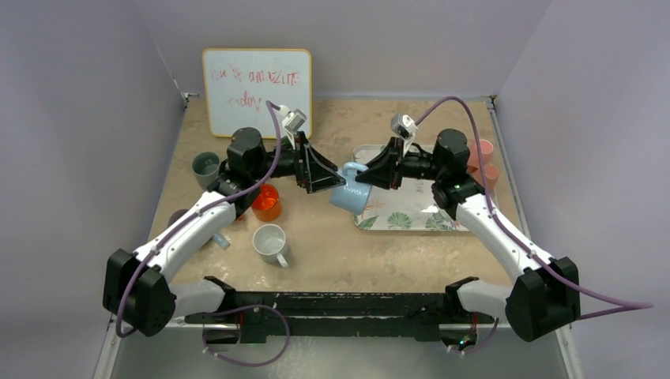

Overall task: Turn the mug right side up
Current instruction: Turn over the cup on the tray.

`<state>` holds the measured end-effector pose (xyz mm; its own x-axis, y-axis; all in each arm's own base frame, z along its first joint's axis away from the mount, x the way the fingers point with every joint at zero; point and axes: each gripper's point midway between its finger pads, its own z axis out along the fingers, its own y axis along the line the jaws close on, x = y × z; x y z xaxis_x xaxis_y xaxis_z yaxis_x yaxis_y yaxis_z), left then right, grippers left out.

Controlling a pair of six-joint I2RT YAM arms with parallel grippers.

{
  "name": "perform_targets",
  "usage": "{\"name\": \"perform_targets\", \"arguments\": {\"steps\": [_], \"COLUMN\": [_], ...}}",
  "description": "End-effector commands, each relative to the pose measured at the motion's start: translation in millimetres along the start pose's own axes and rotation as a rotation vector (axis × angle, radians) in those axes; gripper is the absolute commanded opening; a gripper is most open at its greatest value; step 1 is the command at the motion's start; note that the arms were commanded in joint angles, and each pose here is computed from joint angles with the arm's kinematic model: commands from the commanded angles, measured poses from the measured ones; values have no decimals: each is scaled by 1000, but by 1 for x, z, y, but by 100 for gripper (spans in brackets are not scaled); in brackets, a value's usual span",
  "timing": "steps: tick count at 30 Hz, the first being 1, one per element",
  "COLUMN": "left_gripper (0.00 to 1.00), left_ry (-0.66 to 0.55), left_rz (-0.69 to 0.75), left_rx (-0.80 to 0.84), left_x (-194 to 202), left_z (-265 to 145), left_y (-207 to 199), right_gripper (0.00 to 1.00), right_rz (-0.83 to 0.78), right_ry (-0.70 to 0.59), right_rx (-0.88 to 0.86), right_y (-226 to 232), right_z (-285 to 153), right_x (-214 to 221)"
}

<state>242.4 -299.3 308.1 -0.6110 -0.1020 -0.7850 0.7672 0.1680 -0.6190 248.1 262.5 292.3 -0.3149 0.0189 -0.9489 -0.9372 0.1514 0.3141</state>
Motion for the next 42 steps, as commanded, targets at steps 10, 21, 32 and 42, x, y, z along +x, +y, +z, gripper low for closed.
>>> {"name": "perform_targets", "arguments": {"steps": [10,21,32,42], "left_gripper": [62,63,47,12], "left_ry": [37,46,49,84], "left_rz": [178,171,147,143], "left_rx": [143,163,172,192], "left_x": [-14,4,7,16], "left_z": [0,-6,4,15], "left_y": [-30,-31,-27,-29], "right_gripper": [0,0,0,0], "right_rz": [-135,-126,-92,-76], "right_ry": [-7,-79,-103,-102], "right_rx": [-190,-188,-209,-230], "right_y": [61,68,65,64], "right_z": [4,4,8,12], "right_x": [-28,-43,-45,-43]}}
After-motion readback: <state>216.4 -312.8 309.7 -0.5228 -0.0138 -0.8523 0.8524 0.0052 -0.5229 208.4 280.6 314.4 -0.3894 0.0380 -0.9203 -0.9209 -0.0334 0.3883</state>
